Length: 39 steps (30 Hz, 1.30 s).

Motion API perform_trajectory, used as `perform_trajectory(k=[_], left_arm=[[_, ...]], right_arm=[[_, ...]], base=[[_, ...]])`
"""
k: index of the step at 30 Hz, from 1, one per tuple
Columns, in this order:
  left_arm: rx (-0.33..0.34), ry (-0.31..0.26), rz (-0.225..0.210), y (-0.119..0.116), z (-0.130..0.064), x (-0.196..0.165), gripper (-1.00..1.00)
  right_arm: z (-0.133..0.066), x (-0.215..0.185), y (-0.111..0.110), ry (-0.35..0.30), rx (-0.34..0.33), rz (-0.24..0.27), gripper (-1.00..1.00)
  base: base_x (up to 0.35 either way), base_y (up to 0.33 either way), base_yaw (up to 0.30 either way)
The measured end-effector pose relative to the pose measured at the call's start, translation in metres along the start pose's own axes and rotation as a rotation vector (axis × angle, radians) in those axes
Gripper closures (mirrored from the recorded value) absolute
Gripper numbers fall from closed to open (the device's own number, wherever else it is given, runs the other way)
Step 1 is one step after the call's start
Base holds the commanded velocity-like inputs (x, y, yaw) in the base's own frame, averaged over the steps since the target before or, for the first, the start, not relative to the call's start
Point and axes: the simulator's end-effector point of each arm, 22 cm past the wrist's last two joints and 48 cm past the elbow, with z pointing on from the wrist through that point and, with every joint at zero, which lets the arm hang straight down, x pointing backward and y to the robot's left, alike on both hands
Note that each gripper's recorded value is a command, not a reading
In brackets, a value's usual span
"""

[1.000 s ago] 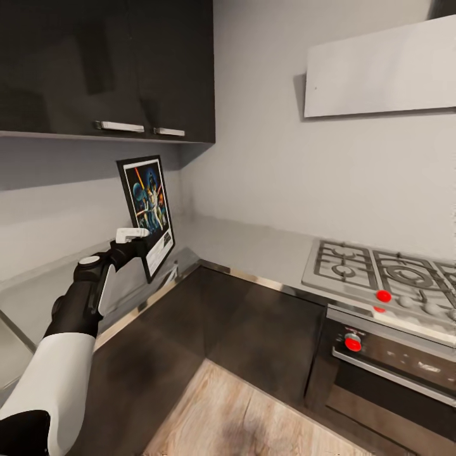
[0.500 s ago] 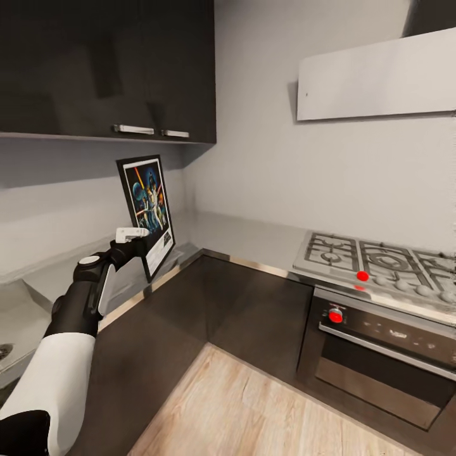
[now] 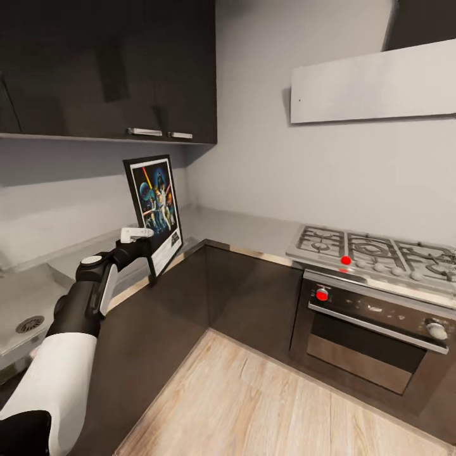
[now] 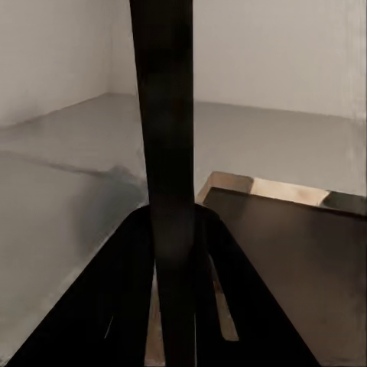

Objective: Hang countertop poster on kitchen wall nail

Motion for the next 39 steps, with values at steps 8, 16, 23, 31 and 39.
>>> perform_trajectory(k=[8,16,23,31,39], left_arm=[[0.101,-0.017,-0.028,-0.045,0.003,-0.005,1.00],[0.251,-0.042,-0.015,-0.110,0.000,-0.017,1.00],[0.496,-0.042,-0.011,-0.164,-0.019,-0.018,1.00],[0.851,-0.004,-0.012,-0.220,-0.064,0.000,1.00],[1.011,0.050,-0.015,-0.230,-0.111,0.069,1.00]], right_arm=[[0.000,0.000,0.000,0.000,0.000,0.000,-1.00],[0.000,0.000,-0.001,0.000,0.001,0.001,-1.00],[0.000,0.000,-0.002,0.000,0.003,0.001,-1.00],[0.000,-0.004,-0.023,-0.010,0.026,-0.007,-1.00],[0.002,-0.064,-0.028,-0.136,-0.045,-0.029,-1.00]], base=[[-0.339,0.000,0.000],[-0.338,0.000,0.000],[-0.338,0.000,0.000],[-0.172,0.000,0.000],[-0.015,0.000,0.000]])
